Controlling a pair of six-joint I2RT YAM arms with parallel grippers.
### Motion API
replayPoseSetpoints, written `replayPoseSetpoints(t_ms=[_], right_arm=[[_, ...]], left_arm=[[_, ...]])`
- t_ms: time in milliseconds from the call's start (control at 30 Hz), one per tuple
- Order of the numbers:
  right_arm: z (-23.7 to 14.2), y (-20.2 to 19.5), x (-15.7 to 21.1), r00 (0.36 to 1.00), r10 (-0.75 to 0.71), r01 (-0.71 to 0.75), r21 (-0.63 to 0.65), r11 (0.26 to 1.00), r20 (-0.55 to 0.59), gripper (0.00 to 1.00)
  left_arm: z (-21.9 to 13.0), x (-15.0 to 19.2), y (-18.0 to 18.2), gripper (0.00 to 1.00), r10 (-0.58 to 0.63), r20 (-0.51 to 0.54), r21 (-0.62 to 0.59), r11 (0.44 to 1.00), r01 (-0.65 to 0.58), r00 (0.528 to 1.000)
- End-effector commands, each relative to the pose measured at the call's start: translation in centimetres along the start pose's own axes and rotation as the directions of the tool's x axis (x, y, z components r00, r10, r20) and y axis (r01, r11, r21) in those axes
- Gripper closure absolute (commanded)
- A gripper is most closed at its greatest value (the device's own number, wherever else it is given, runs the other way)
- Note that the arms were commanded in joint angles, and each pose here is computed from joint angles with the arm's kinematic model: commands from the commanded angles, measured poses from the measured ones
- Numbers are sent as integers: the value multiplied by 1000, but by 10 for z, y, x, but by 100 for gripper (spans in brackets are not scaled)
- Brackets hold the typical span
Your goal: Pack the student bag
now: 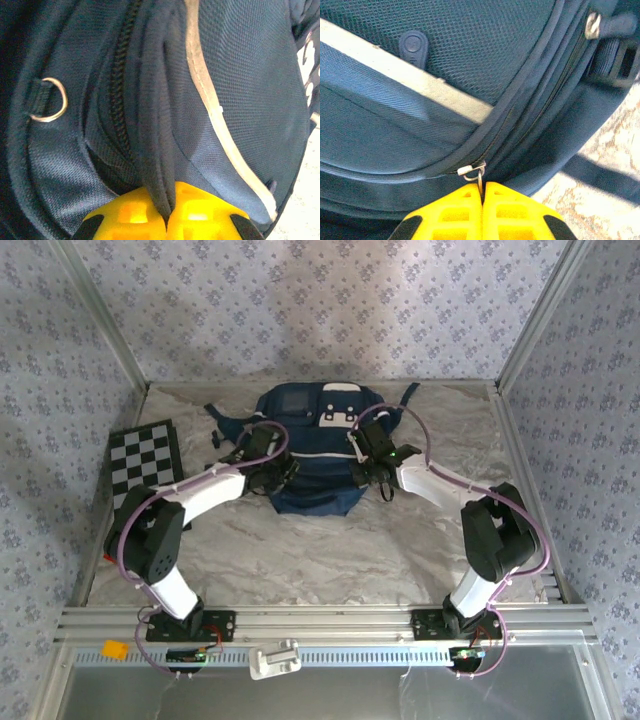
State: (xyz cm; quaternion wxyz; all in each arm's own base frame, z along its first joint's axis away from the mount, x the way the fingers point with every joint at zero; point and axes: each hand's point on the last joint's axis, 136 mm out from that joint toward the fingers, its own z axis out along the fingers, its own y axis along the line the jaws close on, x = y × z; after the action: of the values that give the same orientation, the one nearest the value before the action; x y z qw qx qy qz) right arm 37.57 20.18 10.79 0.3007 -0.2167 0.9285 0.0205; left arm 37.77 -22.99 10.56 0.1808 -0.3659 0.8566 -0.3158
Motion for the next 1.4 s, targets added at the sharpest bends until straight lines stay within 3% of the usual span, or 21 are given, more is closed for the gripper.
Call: replayPoseSetpoints(t_ms=[0, 167, 233, 267, 300, 367, 400, 467, 533, 600, 667, 700, 733, 800, 900, 967, 1067, 1133, 1167, 1367], right_arm=[[-11, -41, -4, 991, -132, 131, 175, 976, -5, 100], [-2, -53, -28, 996, -87, 82, 171, 982, 25, 97], [-9, -50, -28, 996, -68, 59, 152, 987, 51, 67], [-17, -53, -26, 997, -46, 35, 159, 987, 63, 51], [-24, -58, -17, 997, -12, 0, 164, 986, 72, 35], [-39, -82, -8, 989, 78, -101, 189, 977, 129, 8], [-43, -100, -1, 980, 130, -162, 223, 961, 152, 0], [-50, -138, 18, 965, 193, -246, 351, 904, 179, 0], [-54, -173, 40, 953, 202, -292, 493, 820, 228, 0], [-53, -202, 64, 930, 233, -356, 545, 759, 284, 0], [-47, -217, 76, 897, 246, -416, 516, 749, 366, 0], [-42, -220, 82, 878, 247, -439, 481, 759, 411, 0], [-38, -221, 83, 858, 242, -450, 438, 778, 453, 0], [-27, -222, 83, 827, 269, -462, 324, 826, 493, 0], [-11, -199, 77, 839, 212, -367, 233, 901, 502, 0], [-9, -193, 84, 823, 199, -360, 219, 907, 531, 0], [-8, -202, 88, 819, 229, -400, 239, 885, 526, 0], [-9, -201, 87, 816, 224, -399, 240, 885, 532, 0], [-8, -201, 88, 817, 233, -401, 228, 887, 527, 0], [-7, -203, 88, 817, 239, -403, 223, 887, 525, 0]], left_arm=[[-20, -45, 32, 100, 157, 32, -112, 982, -153, 987], [-16, -45, 18, 98, 293, -75, -34, 954, -296, 953], [-27, -43, 9, 73, 369, -81, -13, 929, -371, 926], [-34, -46, 12, 50, 396, -62, -29, 917, -398, 916], [-46, -51, 14, 21, 424, -30, -36, 904, -425, 905], [-69, -72, 31, 0, 432, 43, -130, 896, -424, 901], [-82, -89, 41, 0, 455, 100, -201, 880, -430, 885], [-113, -135, 76, 0, 497, 240, -430, 825, -368, 834], [-136, -172, 100, 1, 570, 343, -566, 760, -320, 747], [-151, -198, 116, 1, 676, 415, -672, 679, -295, 609], [-148, -207, 121, 0, 740, 459, -696, 644, -319, 491], [-140, -208, 125, 0, 758, 468, -691, 634, -347, 453], [-132, -209, 125, 0, 765, 480, -673, 635, -380, 430], [-111, -208, 125, 0, 824, 409, -693, 560, -454, 392], [-94, -204, 123, 0, 850, 431, -664, 526, -532, 302], [-94, -199, 125, 0, 838, 462, -628, 541, -559, 291], [-87, -191, 134, 0, 801, 512, -508, 574, -642, 312], [-88, -197, 135, 0, 788, 533, -513, 590, -624, 307], [-88, -200, 141, 0, 788, 507, -532, 604, -593, 348], [-90, -204, 144, 0, 782, 517, -545, 615, -570, 349]])
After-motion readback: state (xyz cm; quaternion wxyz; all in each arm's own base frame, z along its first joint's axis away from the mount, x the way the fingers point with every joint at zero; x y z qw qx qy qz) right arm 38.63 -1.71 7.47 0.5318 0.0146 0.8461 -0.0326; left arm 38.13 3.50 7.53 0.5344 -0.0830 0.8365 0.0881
